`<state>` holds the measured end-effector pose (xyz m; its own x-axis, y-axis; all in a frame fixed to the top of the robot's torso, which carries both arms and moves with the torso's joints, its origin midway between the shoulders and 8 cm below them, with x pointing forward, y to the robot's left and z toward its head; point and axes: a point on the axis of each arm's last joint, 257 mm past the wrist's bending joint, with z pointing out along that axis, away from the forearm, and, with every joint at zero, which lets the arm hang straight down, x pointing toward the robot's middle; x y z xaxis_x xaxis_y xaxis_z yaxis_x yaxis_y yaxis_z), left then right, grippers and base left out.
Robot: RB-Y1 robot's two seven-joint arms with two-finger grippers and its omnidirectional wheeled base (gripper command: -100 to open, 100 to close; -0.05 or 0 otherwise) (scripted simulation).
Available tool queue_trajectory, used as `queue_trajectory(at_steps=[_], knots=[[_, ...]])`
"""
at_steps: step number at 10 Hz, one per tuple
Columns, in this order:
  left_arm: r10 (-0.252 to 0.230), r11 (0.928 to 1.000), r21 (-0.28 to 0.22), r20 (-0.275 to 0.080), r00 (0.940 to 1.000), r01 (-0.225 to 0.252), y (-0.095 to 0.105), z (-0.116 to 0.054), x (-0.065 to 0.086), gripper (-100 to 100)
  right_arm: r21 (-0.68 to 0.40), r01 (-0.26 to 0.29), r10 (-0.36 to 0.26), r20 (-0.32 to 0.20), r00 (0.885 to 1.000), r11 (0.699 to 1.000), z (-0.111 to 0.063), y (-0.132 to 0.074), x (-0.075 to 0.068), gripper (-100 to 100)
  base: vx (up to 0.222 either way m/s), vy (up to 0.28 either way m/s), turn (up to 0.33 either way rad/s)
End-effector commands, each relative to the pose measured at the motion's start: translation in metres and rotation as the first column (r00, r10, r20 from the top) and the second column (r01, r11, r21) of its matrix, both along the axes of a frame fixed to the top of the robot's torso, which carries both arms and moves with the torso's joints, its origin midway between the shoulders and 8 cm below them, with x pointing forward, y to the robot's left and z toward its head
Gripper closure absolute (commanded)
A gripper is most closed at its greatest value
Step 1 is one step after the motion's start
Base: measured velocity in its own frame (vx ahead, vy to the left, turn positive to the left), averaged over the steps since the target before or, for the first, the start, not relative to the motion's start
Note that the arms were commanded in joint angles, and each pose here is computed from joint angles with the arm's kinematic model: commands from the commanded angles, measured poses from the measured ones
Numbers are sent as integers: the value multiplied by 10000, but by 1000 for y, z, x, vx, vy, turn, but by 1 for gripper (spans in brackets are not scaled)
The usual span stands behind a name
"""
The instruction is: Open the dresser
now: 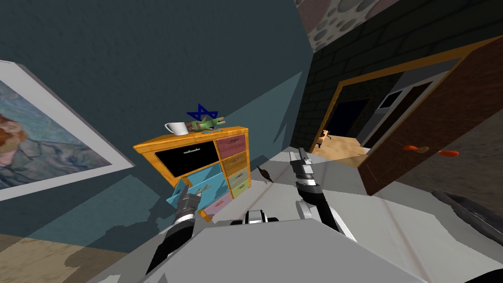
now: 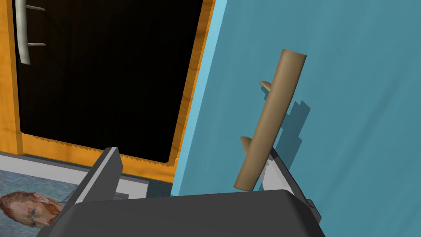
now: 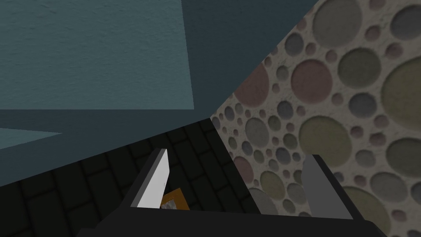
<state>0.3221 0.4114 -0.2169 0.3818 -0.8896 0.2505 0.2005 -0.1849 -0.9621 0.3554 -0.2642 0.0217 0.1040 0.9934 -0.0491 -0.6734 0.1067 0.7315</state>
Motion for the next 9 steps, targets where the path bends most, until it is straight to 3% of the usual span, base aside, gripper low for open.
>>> queue_trajectory(at_steps=[1, 2, 3, 4, 9], knots=[[5, 10000, -12, 29, 10000, -5, 3, 14, -7, -100, 0, 0, 0, 0, 10000, 10000, 0, 0, 0, 0, 22, -11, -29], [9, 10000, -20, 20, 10000, -9, 3, 19, -10, -100, 0, 0, 0, 0, 10000, 10000, 0, 0, 0, 0, 20, -6, -25], [18, 10000, -96, -180, 9998, -20, 3, 7, -12, -100, 0, 0, 0, 0, 10000, 10000, 0, 0, 0, 0, 13, 2, 0], [19, 9999, -121, -237, 9997, -22, 3, 6, -12, 0, 0, 0, 0, 1, 10000, 10000, 0, 0, 0, 0, 5, 2, -2], [24, 9998, -182, -394, 9992, -31, 3, -1, -14, 0, 0, 0, 0, 1, 10000, 10000, 0, 0, 0, 0, 0, 0, 0]])
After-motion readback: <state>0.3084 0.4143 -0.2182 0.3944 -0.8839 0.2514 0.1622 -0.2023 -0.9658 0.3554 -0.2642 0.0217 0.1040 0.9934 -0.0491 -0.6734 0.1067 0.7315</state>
